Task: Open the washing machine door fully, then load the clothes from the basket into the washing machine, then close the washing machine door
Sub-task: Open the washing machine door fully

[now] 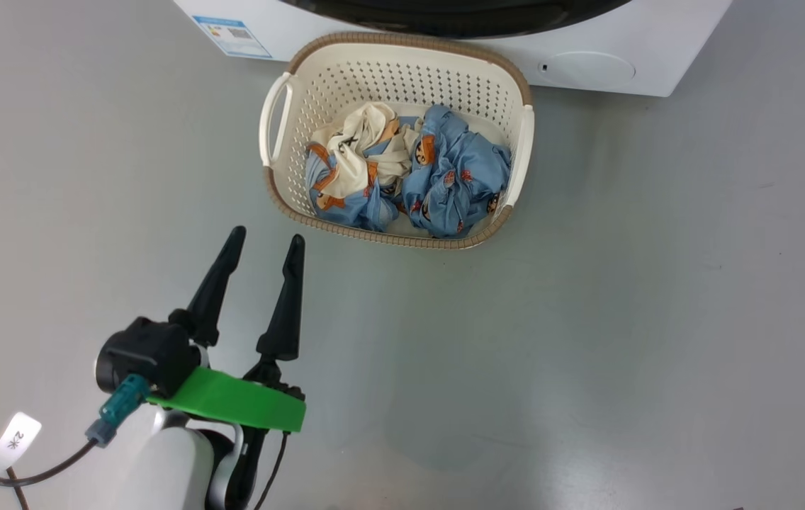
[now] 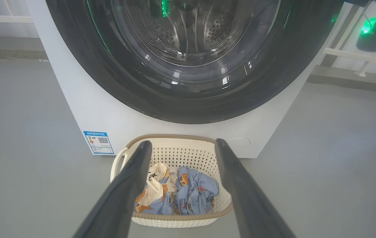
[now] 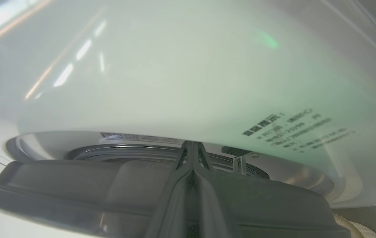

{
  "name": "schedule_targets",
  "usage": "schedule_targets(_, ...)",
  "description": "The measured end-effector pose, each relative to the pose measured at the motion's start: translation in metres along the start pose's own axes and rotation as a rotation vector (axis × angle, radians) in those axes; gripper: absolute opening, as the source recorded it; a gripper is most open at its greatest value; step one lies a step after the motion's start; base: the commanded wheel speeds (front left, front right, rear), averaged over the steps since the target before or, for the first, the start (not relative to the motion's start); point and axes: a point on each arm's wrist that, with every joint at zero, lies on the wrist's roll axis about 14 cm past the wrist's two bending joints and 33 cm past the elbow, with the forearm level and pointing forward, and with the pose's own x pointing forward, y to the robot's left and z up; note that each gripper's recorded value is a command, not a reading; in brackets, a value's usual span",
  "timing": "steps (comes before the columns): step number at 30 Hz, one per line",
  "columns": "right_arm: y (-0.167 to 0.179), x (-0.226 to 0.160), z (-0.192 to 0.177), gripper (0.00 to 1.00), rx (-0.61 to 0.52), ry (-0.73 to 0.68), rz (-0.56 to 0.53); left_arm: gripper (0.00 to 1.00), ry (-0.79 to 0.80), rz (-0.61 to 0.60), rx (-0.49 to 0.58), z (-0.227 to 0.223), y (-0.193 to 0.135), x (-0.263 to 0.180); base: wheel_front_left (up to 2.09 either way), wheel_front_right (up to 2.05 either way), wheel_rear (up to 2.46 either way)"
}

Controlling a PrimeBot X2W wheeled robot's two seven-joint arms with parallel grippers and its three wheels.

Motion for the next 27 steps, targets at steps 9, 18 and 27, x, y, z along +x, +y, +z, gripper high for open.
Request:
schedule_targets(9, -0.0031, 0.0067, -0.0041, 0.00, 0.017, 0.063, -0.017, 1.00, 0.013, 0.013, -0.010, -0.0046, 0.0028, -0.0007, 0.00, 0.00, 0.00)
schedule_targets(18, -0.0009, 0.0049, -0.0061, 0.00, 0.040, 0.148, -0.025, 1.00, 0.008, 0.021, -0.007, -0.0026, 0.0043, -0.0014, 0.00, 0.00, 0.00)
schedule_targets(27, 0.0002, -0.0012, -0.0077, 0.00, 0.035, 0.217, -0.033, 1.00, -0.006, 0.019, -0.008, 0.0023, 0.0035, -0.0015, 0.00, 0.00, 0.00)
